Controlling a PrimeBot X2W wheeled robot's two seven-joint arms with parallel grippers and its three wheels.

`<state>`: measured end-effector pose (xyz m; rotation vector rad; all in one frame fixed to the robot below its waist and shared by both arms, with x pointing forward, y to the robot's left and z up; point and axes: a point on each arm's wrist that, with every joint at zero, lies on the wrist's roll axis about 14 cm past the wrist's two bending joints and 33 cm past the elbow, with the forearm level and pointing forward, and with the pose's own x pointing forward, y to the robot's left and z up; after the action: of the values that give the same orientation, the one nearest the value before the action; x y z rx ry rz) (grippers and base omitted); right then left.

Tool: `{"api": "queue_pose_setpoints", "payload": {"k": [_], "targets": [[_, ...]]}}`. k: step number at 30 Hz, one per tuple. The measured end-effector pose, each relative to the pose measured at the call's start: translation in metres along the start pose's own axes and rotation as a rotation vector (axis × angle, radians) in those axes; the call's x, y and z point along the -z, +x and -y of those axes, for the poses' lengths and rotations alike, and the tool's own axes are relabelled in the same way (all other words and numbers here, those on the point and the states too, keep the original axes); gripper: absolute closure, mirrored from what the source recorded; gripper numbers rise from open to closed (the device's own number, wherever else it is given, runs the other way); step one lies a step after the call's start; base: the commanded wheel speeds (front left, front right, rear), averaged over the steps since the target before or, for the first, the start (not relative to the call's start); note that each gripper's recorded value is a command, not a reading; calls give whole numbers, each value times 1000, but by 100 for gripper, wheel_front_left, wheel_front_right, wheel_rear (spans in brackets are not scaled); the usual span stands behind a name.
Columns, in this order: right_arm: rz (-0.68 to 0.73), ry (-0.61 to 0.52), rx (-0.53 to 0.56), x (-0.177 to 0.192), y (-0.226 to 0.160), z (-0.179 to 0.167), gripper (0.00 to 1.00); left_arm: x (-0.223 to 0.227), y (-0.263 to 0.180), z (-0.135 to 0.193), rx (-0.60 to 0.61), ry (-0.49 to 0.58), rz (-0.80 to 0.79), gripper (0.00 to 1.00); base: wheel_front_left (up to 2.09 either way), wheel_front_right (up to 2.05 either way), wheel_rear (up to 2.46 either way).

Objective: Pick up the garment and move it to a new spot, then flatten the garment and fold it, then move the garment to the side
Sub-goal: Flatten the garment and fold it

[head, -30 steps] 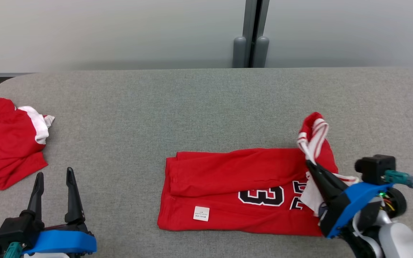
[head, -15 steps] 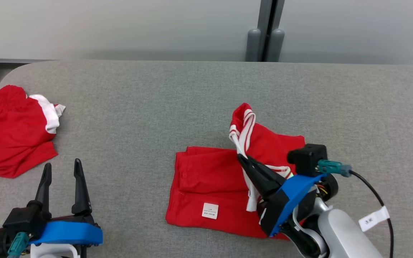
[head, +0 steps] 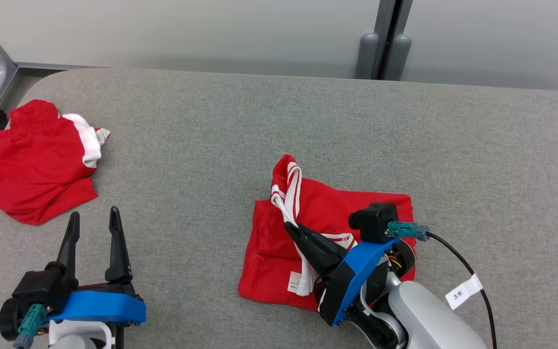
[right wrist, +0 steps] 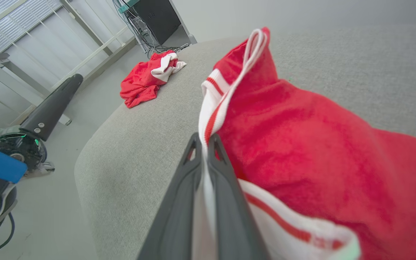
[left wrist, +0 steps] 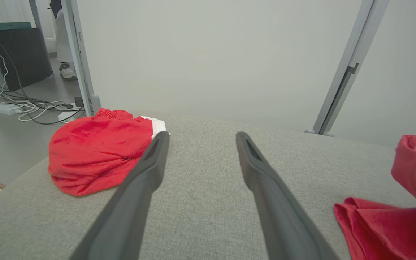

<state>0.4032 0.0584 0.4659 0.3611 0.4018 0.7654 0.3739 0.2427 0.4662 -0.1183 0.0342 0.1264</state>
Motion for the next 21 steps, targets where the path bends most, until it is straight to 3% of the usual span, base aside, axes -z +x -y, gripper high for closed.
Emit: {"api": "queue_pose_setpoints", "payload": {"k": [1,2,10,17,21], "targets": [[3,0,0,1,1,1,6,0,0,0,-1,0,0,0,0,0,0],[10,4,0,0,2,1,0,0,0,0,-1,0,0,0,0,0,0],[190,-43,41,-44,-1,15,0,-2,4,5,11,-7,7,0,0,0,0],[376,-132,190,-95,-35,57,0,-4,3,15,44,-4,16,0,0,0,0],[387,-153,277,-95,-61,81,0,-8,3,19,58,-3,27,0,0,0,0]]}}
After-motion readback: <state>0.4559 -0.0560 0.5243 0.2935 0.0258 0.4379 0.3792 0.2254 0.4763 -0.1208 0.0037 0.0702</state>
